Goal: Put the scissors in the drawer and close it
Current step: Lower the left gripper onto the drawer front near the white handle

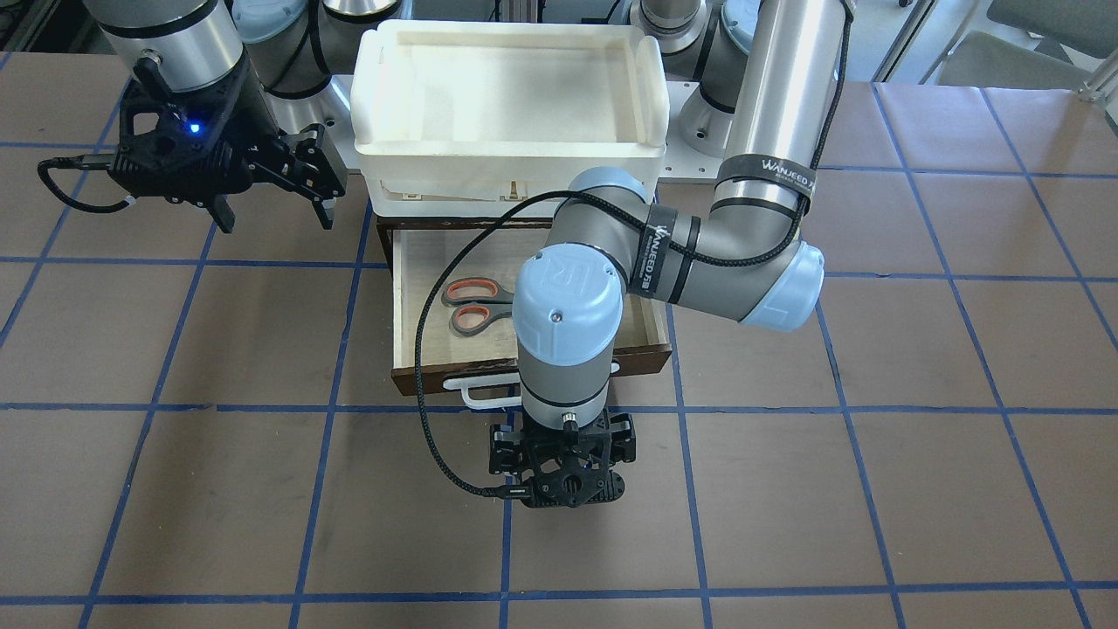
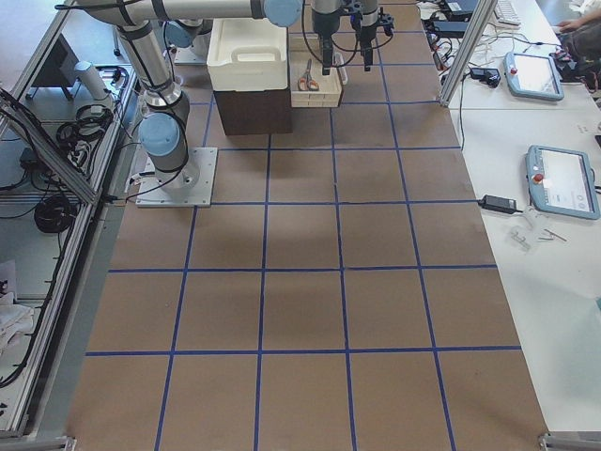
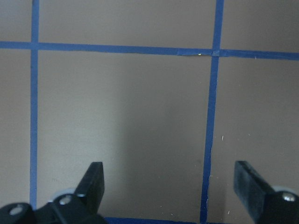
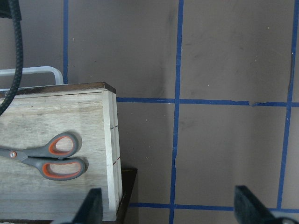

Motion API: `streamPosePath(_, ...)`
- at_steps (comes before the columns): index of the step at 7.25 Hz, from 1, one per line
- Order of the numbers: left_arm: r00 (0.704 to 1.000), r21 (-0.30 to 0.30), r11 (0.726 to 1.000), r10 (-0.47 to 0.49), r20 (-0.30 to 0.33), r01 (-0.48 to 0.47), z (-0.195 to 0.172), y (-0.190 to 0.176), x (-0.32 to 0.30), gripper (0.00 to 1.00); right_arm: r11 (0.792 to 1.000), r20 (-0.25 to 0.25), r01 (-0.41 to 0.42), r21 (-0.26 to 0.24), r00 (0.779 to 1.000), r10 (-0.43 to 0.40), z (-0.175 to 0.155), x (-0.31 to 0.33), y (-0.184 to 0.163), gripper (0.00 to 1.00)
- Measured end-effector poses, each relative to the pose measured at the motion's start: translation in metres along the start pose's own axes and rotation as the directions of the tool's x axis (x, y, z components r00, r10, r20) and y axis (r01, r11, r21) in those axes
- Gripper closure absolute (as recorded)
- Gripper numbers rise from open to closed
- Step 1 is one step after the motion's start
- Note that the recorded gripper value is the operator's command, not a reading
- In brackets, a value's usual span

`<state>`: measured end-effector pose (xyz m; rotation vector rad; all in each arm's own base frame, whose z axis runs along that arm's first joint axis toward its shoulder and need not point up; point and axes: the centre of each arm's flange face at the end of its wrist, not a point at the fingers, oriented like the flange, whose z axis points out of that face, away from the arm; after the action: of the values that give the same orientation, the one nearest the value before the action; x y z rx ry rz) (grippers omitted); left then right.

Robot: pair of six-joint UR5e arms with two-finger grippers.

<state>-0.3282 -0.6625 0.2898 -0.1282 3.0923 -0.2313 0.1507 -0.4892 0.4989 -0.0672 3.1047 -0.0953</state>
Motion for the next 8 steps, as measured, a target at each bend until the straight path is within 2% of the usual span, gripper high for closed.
streamPosePath(2,1.0,-0.041,0.999,-0.005,-0.025,0.004,0.028,-0.006,0.014,0.0,1.0,-0.004,0.031,-0.001,1.0,-0.031,0.0,0.001,0.0,0.0)
streamPosePath(4,1.0,-0.122,0.993,0.002,-0.016,-0.004,0.057,0.002,0.022,0.0,0.999,-0.006,0.037,-0.006,0.999,-0.037,0.001,0.002,0.001,0.0)
streamPosePath(8,1.0,-0.258,0.966,-0.003,-0.02,-0.002,0.077,0.019,0.025,0.0,0.999,-0.006,0.027,-0.029,1.0,-0.027,0.003,0.004,0.004,0.0)
